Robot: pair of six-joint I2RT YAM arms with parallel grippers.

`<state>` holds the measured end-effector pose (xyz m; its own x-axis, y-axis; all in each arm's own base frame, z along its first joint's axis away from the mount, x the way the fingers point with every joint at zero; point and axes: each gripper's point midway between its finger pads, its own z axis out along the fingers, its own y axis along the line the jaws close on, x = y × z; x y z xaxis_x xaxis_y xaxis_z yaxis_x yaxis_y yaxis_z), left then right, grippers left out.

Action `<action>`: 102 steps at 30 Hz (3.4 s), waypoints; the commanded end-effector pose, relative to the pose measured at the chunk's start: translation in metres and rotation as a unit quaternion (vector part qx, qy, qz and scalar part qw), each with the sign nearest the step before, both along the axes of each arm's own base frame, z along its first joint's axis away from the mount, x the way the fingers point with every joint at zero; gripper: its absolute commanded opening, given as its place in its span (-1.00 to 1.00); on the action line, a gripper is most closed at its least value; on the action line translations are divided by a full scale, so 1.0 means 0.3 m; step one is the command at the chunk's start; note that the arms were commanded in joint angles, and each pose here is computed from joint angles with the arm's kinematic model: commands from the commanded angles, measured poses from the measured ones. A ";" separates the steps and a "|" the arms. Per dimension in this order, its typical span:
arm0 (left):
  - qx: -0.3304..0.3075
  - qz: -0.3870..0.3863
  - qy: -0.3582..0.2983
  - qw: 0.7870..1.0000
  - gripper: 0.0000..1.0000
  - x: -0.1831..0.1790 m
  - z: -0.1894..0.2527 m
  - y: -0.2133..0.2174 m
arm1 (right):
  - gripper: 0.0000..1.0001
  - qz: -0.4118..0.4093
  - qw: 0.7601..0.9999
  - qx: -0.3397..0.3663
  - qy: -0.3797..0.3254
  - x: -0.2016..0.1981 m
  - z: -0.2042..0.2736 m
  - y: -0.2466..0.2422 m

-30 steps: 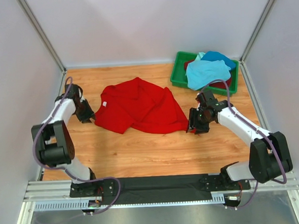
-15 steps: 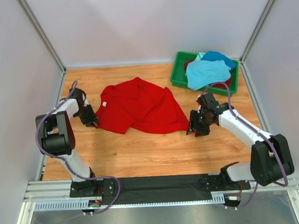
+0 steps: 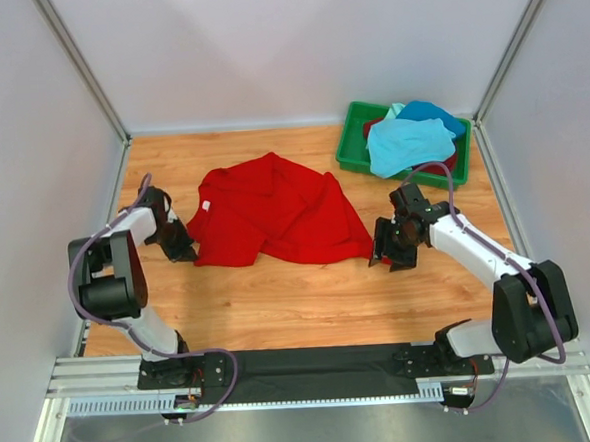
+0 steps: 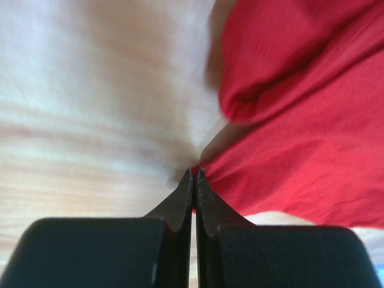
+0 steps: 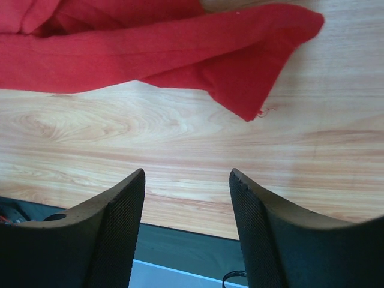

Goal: Fold and stack the t-shirts
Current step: Flatten the tshirt out

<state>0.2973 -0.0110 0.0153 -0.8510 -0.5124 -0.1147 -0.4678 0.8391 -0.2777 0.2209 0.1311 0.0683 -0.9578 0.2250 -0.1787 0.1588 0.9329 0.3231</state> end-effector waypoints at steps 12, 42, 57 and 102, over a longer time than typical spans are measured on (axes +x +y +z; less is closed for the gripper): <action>-0.028 0.032 -0.081 0.996 -1.00 -0.144 0.256 -0.068 | 0.03 -0.126 0.992 0.004 -0.019 0.085 0.012 -0.061; 0.024 0.016 -0.176 0.984 -1.00 -0.203 0.467 -0.040 | 0.07 -0.431 0.896 0.063 0.090 0.270 -0.055 -0.113; 0.029 0.003 -0.189 0.982 -1.00 -0.186 0.495 -0.040 | 0.00 -0.466 0.877 0.025 0.115 0.323 -0.132 -0.161; 0.173 -0.054 -0.779 0.600 -1.00 0.069 2.240 0.111 | -1.00 -0.088 0.836 0.113 -0.530 0.799 1.382 0.002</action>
<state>0.3807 0.0219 0.6192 0.1796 -0.2492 -0.9517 0.1610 0.9618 -0.2214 0.4727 0.1265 0.4288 -0.3501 0.5189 -0.7799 -0.0450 0.8223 0.5673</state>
